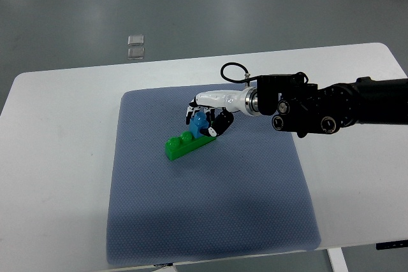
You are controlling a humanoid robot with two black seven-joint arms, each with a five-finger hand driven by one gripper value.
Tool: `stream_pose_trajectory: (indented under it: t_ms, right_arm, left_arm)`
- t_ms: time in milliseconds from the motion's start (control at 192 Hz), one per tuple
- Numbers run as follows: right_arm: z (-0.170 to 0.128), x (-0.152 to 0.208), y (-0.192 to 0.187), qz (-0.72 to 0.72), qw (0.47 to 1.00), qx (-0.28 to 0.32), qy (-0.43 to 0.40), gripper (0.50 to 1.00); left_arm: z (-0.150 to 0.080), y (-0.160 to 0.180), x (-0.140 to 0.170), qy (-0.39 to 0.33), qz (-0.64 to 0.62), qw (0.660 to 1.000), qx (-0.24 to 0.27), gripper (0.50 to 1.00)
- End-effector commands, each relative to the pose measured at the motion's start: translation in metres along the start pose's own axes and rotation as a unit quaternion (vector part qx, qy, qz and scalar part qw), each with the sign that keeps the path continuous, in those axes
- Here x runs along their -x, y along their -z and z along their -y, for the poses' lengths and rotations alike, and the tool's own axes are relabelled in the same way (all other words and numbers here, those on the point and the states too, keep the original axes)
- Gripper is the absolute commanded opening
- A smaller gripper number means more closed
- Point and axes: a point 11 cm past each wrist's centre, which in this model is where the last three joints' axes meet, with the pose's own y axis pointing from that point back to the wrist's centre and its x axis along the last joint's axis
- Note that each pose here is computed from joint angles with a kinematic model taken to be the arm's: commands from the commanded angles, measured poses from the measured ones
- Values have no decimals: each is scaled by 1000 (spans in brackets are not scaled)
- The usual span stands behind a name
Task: Stack blue block on green block with right hand
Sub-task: 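Lower the blue block onto the green block's studs and press down, then open the right hand fingers to release the blue block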
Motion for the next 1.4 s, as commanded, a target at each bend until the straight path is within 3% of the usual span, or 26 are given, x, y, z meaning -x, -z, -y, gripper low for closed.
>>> stream_pose_trajectory:
  t_ms: [0, 1396]
  right_arm:
    - [2, 2, 2, -1, 1000, -3, -1, 525]
    - [14, 22, -7, -13, 1000, -12, -15, 525]
  left_arm:
    - [0, 0, 0, 0, 0, 1000, 0, 1000]
    - [0, 0, 0, 0, -1, 1000, 0, 1000]
